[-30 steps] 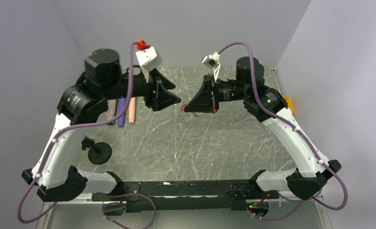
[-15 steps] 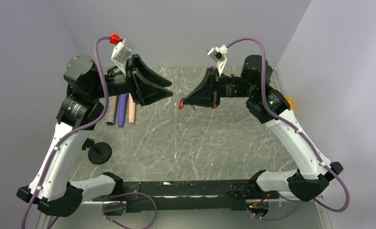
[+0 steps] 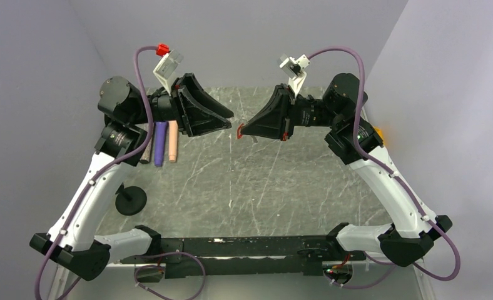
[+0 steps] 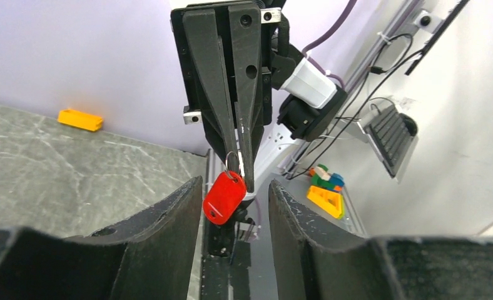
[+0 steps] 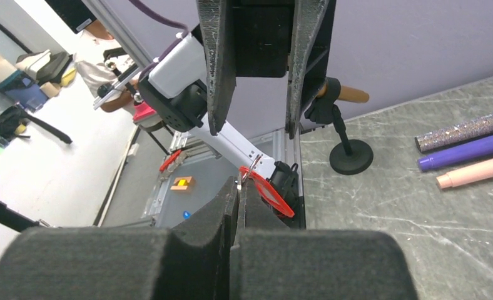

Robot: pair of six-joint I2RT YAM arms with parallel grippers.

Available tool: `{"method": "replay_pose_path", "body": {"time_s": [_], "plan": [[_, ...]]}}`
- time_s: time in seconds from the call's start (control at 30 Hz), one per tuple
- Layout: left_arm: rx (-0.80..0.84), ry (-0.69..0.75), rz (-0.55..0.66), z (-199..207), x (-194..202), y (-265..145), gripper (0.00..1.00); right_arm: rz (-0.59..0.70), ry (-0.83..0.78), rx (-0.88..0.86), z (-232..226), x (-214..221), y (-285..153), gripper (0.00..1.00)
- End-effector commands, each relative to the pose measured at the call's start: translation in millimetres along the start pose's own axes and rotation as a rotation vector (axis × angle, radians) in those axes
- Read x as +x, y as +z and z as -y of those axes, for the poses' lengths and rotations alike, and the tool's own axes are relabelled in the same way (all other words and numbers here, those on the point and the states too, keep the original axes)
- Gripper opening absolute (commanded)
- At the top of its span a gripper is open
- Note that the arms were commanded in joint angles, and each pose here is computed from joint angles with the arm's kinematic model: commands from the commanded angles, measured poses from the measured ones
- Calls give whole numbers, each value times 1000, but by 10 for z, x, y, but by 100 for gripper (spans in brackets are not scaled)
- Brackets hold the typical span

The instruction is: Remove the keys from the keyring

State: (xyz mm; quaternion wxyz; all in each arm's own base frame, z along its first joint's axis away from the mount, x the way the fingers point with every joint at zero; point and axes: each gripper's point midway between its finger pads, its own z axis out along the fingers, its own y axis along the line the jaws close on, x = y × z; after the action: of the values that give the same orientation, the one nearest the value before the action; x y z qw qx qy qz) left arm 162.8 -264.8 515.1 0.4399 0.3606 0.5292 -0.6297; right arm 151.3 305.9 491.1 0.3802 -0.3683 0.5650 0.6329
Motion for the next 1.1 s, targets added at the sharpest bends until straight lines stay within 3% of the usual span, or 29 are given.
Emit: {"method": "replay_pose_path", "body": {"time_s": [0.0,0.7,0.93,1.07], "plan": [[85,32,22,177,-109,3,48,28,-53,-39,-158,-94,-39,0],[132,-39,-13,147,-7,137,45,6,-54,-64,-143,-80,-9,0],[144,-45,-33,164,23,194,39,9,-57,-61,-131,-79,-9,0],[148,-42,-40,172,25,221,30,8,-59,-59,-119,-67,-7,0]]}}
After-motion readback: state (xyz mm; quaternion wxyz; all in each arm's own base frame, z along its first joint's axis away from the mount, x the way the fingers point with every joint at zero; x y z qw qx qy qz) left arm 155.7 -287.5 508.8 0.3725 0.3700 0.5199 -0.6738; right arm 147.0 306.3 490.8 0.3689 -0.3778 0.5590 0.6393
